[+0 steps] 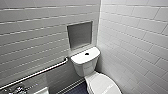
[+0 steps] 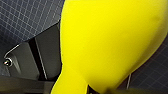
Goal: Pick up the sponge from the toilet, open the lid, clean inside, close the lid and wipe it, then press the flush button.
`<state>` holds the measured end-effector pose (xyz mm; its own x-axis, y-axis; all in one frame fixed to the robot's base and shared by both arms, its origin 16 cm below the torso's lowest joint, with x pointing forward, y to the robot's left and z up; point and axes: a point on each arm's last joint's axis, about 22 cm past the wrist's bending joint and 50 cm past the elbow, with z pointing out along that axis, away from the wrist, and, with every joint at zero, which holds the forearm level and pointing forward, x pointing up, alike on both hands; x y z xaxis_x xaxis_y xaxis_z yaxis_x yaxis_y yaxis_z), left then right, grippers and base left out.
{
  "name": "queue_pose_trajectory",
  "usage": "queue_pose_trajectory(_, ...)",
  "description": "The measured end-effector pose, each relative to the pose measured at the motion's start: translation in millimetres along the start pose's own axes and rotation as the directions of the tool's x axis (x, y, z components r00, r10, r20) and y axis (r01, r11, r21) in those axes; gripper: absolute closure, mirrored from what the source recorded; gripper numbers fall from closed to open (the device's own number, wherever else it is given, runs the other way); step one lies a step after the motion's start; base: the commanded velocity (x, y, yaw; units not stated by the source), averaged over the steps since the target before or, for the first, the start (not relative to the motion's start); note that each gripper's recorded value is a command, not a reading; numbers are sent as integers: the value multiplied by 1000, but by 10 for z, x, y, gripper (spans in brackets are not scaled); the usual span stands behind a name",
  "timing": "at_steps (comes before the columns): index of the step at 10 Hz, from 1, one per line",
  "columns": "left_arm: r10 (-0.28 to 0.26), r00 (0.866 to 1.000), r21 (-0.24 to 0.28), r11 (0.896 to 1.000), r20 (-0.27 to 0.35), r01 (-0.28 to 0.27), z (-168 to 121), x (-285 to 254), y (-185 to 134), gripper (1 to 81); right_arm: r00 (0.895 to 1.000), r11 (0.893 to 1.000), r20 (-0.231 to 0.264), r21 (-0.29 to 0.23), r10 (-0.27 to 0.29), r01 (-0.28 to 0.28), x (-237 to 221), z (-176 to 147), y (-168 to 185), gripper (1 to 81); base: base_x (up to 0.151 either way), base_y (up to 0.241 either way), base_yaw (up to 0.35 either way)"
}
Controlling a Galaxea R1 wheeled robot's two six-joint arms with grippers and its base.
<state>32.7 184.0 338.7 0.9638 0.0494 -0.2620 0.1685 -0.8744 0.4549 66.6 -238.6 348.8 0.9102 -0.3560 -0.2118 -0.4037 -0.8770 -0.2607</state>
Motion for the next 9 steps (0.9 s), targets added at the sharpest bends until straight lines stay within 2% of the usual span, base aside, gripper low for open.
queue_pose_trajectory(3,-28,999,27,999,30,28,-19,-314,99,10,999,999,47,-29,-12,13,-333,-27,112,811,0,0,0)
queue_pose_trajectory(5,-39,999,53,998,36,37,-37,-446,115,10,997,1000,70,-17,-24,25,-574,7,-30,811,0,0,0)
queue_pose_trajectory(7,-21,1000,66,998,-4,22,-102,-347,147,10,997,999,56,11,-53,52,-595,-44,-135,811,0,0,0)
queue_pose_trajectory(9,1,999,60,998,-44,1,-197,-296,228,10,997,997,17,1,-71,71,-547,-167,-45,811,0,0,0)
